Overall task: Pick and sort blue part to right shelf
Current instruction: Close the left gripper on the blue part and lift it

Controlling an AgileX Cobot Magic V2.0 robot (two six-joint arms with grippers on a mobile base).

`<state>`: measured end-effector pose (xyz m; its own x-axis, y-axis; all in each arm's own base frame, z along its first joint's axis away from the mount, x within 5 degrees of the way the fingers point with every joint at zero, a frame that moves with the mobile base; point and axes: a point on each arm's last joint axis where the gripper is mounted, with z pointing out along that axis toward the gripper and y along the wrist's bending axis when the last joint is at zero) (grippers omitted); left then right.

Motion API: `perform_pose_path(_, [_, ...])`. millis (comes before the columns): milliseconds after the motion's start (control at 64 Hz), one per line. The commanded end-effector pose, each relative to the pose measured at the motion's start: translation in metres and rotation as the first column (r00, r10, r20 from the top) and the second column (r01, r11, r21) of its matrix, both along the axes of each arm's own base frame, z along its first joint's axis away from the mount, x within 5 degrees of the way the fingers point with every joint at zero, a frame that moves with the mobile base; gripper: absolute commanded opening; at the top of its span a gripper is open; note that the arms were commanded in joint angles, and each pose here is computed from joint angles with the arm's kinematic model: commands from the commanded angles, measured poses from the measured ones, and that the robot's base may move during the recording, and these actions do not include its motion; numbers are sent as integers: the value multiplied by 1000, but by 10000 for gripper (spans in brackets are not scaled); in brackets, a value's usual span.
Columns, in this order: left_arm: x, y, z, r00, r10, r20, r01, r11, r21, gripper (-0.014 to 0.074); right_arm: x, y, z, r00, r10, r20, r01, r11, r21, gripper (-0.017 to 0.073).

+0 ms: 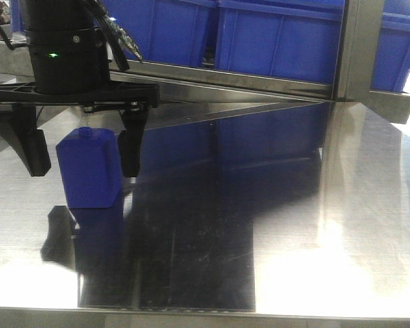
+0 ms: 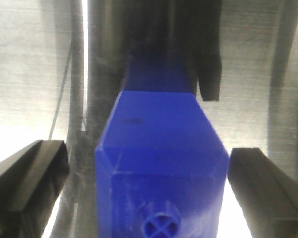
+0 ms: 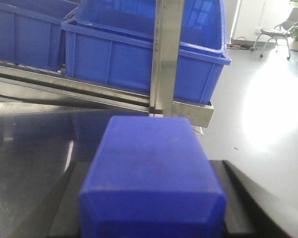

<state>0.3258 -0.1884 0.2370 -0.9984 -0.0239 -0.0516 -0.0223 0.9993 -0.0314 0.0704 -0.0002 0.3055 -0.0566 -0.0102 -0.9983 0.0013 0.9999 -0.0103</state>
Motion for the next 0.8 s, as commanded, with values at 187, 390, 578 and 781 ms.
perform_pose_path(187, [-3,0,22,999,5,45,-4,1000,-27,682,-1,0,19,993,-5,120,6,1000,-10,421])
perform_pose_path(390, [-3,0,22,999,6,43,-5,1000,-26,645,-1,0,19,993,-5,120,6,1000,-10,421])
perform_pose_path(578, [-3,0,22,999,6,42,-5,1000,-25,521,-1,0,19,993,-5,120,6,1000,-10,421])
perform_pose_path(781, [-3,0,22,999,6,42,-5,1000,-25,417,-1,0,19,993,-5,120,6,1000,-10,421])
